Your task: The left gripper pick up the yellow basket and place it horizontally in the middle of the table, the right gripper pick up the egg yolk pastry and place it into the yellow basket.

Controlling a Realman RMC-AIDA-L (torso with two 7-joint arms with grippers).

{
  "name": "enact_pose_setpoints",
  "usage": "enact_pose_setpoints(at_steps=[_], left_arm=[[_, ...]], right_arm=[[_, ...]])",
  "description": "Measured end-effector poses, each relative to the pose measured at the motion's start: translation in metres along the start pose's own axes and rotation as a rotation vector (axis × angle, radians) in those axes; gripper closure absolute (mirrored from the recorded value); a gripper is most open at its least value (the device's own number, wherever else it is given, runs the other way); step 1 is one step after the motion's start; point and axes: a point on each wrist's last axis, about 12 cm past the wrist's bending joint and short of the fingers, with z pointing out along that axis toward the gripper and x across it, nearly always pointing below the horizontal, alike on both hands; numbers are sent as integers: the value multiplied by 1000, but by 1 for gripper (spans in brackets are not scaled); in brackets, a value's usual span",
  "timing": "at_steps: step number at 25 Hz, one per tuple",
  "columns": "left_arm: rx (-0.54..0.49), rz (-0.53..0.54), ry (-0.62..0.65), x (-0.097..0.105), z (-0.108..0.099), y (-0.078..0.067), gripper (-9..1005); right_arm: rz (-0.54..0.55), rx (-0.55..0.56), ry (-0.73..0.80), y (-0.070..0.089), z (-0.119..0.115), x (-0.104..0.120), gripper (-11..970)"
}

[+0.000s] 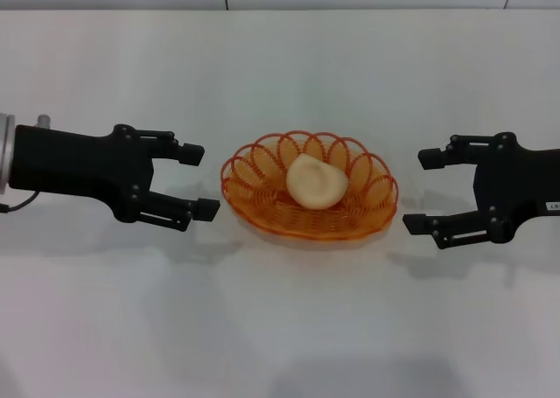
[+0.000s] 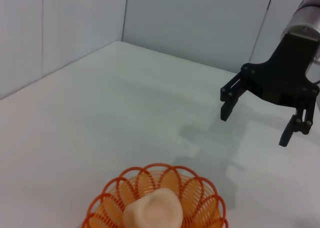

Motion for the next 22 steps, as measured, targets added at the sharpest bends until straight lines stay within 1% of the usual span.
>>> enact_pose_setpoints(at_steps=[13, 22], left_arm=[[-18, -6, -23, 0, -5, 1, 135], [-10, -1, -24, -1, -5, 1, 135]], right_arm=[[-11, -24, 8, 1, 3, -2, 114], [-14, -25, 9, 1, 4, -3, 114]])
